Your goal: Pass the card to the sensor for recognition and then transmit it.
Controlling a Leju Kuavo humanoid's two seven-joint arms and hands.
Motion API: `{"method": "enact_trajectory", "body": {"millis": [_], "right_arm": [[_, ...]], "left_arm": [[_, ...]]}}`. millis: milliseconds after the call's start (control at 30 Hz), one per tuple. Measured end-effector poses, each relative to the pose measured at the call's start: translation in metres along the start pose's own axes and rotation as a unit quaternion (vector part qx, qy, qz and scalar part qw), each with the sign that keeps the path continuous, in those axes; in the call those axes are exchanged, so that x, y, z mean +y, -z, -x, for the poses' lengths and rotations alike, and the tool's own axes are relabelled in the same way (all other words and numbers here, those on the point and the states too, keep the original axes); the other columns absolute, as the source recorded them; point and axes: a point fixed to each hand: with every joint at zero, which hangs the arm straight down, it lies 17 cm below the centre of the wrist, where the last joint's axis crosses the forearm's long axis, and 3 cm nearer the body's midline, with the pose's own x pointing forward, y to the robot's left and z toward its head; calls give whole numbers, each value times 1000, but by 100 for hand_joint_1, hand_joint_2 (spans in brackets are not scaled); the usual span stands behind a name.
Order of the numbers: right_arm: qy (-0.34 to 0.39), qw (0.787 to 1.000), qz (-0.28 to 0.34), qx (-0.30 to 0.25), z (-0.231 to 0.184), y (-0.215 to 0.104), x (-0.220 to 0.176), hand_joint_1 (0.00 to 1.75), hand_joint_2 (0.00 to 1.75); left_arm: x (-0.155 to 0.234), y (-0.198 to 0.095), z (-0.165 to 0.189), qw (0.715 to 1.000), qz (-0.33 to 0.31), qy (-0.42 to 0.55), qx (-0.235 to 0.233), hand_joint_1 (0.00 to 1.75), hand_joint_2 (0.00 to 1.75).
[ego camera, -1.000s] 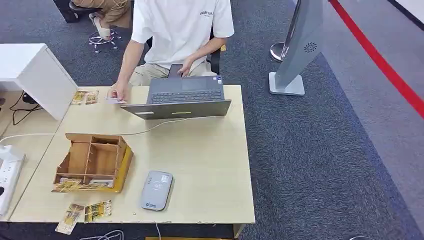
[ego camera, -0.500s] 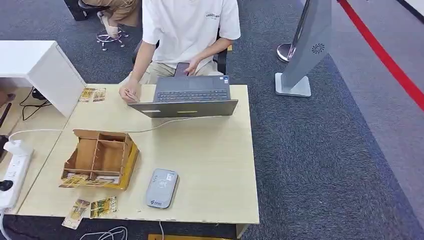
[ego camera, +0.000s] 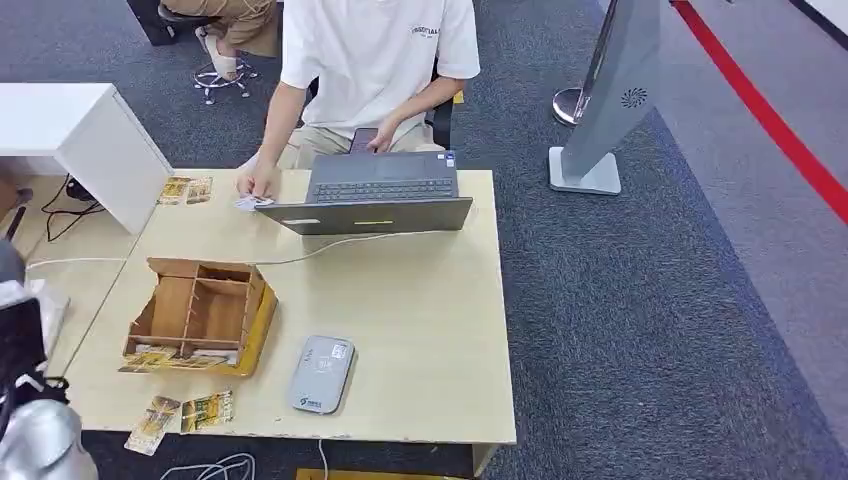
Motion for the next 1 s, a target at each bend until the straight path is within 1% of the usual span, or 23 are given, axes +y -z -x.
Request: {"method": "enact_trajectory", "body": {"millis": [100, 167, 267, 333, 500, 700, 733, 1000], "right_arm": [[-1, 1000, -4, 4, 3, 0, 1, 0, 175], [2, 1000, -5, 8, 5, 0, 1, 0, 175], [0, 1000, -7, 14, 10, 0, 2, 0, 175], [-3, 1000, -9, 17, 14, 0, 4, 0, 175], [-8, 1000, -11, 26, 19, -1, 6, 0, 175], [-15, 999, -11, 27, 20, -1, 7, 0, 175], [-15, 999, -10, 26, 20, -1, 7, 0, 175], [-20, 1000, -13, 20, 16, -3, 12, 0, 175]], "left_arm": [[-70, 25, 22, 993, 89, 71, 4, 0, 175], [-121, 34, 42, 978, 167, 127, 16, 0, 175], [-167, 41, 58, 954, 229, 195, 12, 0, 175], [-190, 41, 65, 939, 266, 220, 12, 0, 175], [-220, 30, 75, 920, 308, 242, 16, 0, 175], [-231, 15, 81, 914, 326, 241, 20, 0, 175], [-232, 13, 82, 913, 329, 242, 20, 175, 175], [-241, 0, 81, 911, 345, 224, 21, 175, 175]]}}
